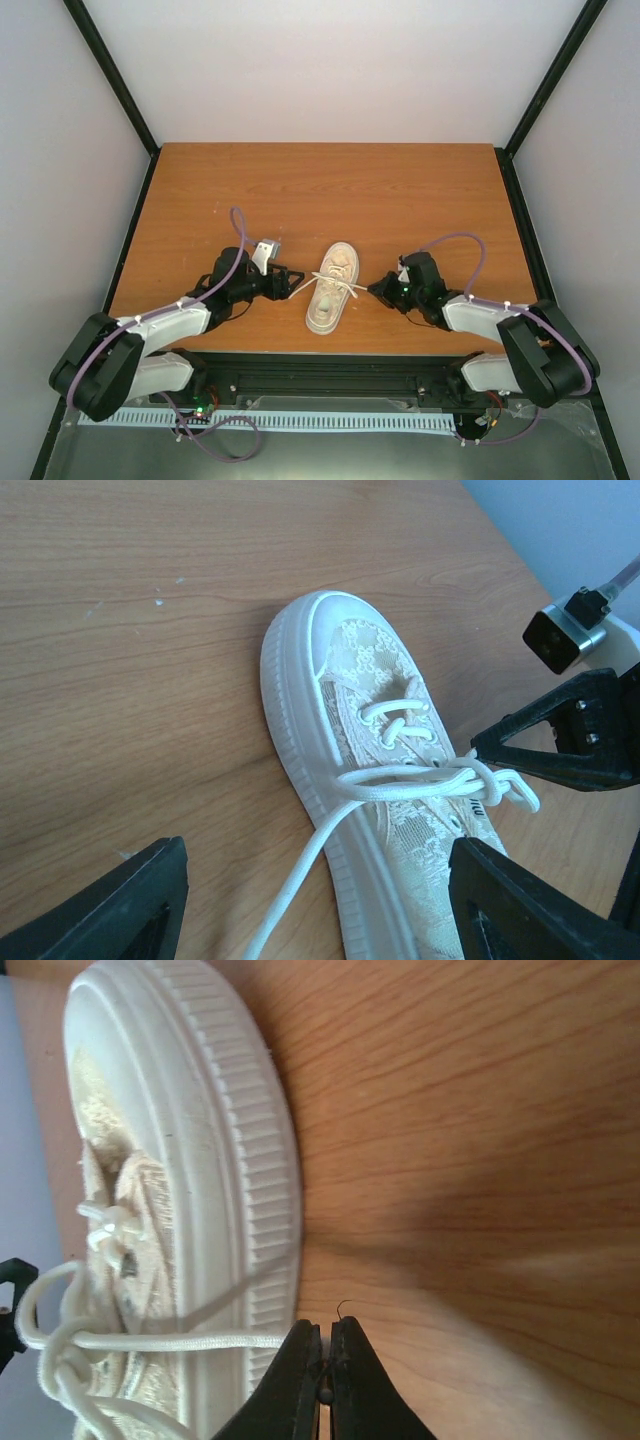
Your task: Tie the shoes
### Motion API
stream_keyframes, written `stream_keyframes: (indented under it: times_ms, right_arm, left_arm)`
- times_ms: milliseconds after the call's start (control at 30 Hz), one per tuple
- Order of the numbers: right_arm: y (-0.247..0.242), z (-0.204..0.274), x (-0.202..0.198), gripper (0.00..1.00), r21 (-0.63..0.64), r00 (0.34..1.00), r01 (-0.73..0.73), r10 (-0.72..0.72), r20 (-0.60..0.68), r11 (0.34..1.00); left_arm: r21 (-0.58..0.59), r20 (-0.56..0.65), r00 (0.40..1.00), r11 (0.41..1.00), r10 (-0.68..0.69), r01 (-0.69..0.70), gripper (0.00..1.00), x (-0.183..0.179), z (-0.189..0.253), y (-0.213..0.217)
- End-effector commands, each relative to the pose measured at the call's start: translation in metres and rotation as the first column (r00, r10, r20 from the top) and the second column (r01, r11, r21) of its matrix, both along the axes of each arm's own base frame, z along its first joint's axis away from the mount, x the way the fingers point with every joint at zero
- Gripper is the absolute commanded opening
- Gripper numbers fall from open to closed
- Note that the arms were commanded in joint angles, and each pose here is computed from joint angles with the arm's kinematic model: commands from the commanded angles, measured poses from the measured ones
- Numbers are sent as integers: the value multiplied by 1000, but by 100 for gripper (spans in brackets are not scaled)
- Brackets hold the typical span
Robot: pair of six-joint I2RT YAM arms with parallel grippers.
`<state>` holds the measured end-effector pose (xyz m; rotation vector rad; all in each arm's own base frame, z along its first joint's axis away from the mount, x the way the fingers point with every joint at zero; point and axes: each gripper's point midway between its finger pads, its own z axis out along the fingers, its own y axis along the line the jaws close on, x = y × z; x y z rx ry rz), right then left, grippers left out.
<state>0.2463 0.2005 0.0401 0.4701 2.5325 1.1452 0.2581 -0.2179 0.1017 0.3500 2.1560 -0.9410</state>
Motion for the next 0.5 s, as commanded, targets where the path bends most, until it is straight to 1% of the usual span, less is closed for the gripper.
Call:
stream_keyframes:
  times_ms: [0, 200, 233, 267, 300, 367, 400, 433, 467]
  right_arm:
    - [-25, -14, -5, 3, -92, 997, 70, -71, -13, 993]
    - [-34, -12, -5, 3, -129, 997, 81, -81, 7, 988]
    - [-36, -12, -6, 4, -139, 996, 87, -86, 11, 986]
    - [-39, -10, -5, 11, -151, 995, 94, -90, 29, 984]
    - [-42, -6, -4, 25, -161, 994, 100, -92, 55, 982]
    - [-42, 9, -1, 61, -159, 989, 89, -67, 134, 983]
    - [-39, 18, 0, 73, -153, 983, 63, -34, 181, 986]
    - [-35, 29, 0, 82, -146, 973, 29, 6, 231, 989]
    - [-30, 40, 0, 86, -145, 958, -16, 56, 280, 989]
  left_arm:
    - [-88, -5, 999, 996, -33, 32, 71, 4, 14, -13]
    - [-143, -35, 994, 985, -105, 99, 70, 4, 23, -29]
    - [-149, -46, 992, 983, -116, 108, 68, 5, 22, -32]
    - [-157, -59, 990, 981, -126, 115, 67, 6, 23, -35]
    - [-168, -76, 988, 978, -135, 120, 66, 7, 23, -38]
    - [-193, -109, 981, 972, -158, 135, 64, 7, 25, -44]
    - [-204, -118, 979, 969, -169, 143, 64, 8, 26, -47]
    - [-210, -132, 975, 967, -177, 147, 64, 7, 25, -48]
    - [-215, -138, 973, 964, -186, 154, 64, 7, 26, -50]
